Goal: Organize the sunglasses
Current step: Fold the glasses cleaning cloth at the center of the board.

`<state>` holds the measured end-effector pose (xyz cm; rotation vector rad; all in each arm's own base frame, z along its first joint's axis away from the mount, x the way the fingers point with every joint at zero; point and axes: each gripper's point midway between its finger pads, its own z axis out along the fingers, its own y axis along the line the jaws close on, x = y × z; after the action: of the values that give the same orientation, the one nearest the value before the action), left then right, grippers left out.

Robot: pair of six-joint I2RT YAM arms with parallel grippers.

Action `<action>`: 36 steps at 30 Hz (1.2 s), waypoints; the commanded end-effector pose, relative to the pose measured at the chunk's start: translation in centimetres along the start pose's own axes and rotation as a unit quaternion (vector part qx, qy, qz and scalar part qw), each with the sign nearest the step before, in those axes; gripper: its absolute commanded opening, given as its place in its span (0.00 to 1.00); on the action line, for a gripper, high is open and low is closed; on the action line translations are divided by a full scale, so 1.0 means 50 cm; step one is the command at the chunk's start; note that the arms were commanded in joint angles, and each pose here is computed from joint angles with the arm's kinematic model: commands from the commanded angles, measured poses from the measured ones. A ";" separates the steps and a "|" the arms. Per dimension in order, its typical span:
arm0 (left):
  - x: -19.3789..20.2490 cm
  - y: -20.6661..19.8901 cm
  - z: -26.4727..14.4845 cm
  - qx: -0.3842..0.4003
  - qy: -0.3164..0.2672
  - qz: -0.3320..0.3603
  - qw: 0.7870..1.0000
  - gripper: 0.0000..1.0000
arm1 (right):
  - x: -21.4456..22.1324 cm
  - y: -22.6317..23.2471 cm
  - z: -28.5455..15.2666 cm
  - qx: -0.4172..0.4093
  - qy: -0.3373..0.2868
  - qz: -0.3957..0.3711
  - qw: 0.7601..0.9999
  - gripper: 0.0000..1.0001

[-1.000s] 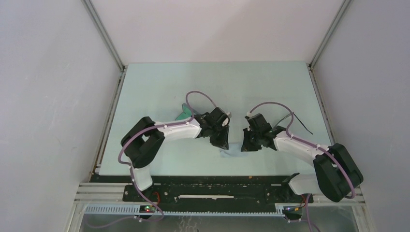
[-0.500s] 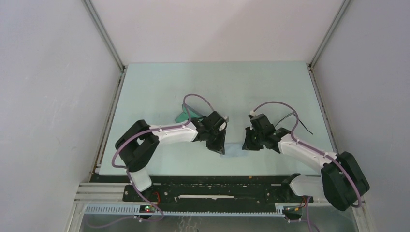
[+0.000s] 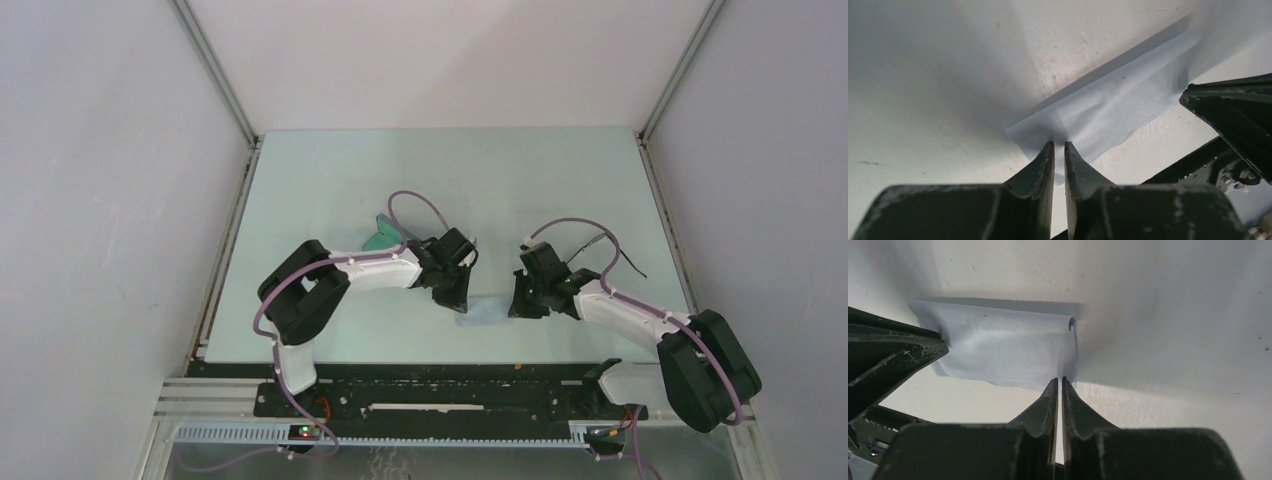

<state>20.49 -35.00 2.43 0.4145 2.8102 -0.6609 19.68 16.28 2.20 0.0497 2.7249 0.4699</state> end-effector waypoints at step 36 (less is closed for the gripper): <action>-0.077 -0.010 -0.075 0.042 -0.062 -0.031 0.997 0.17 | -0.081 0.170 0.025 -0.134 -0.020 0.025 0.990 0.17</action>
<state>23.97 -33.42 3.87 0.2561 2.7547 -0.6384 22.65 22.57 4.42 0.0517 2.6385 0.7656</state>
